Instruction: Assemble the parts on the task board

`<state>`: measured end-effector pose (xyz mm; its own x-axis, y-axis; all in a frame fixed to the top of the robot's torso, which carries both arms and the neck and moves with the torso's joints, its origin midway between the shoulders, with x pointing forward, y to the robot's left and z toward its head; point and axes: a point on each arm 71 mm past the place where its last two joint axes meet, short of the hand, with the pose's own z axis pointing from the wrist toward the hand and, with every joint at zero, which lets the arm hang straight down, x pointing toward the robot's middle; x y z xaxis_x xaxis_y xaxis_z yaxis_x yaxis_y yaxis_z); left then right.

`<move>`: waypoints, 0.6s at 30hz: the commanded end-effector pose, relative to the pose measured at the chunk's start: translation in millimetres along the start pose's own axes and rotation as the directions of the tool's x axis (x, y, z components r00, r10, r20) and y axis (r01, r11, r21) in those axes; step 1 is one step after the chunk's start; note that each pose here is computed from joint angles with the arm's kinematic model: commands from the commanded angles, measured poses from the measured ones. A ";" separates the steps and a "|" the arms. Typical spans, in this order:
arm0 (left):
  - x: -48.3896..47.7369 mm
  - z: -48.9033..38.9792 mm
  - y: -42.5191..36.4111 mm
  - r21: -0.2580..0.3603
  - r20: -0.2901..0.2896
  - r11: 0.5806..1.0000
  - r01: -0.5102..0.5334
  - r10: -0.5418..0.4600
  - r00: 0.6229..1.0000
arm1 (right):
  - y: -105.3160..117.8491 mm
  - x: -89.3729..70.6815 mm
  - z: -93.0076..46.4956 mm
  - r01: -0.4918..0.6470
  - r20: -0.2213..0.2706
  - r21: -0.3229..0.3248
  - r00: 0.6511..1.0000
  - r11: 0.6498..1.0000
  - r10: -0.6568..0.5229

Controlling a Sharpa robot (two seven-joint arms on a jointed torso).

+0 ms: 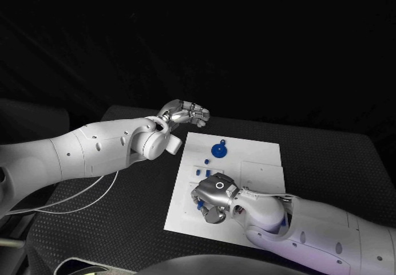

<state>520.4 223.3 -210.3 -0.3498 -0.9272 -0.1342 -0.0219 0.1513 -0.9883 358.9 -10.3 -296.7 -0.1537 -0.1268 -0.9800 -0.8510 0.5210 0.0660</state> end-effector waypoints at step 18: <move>3.6 1.1 -2.6 0.010 -0.015 1.000 0.010 -0.010 1.000 | 10.4 20.3 2.6 0.030 -0.142 -0.033 0.989 0.999 -0.034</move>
<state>520.2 221.6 -210.3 -0.3531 -0.9261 -0.1328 -0.0217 0.1500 -0.9884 352.0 1.4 -300.1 -0.1505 -0.1623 -0.9752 -0.8716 0.4873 0.0534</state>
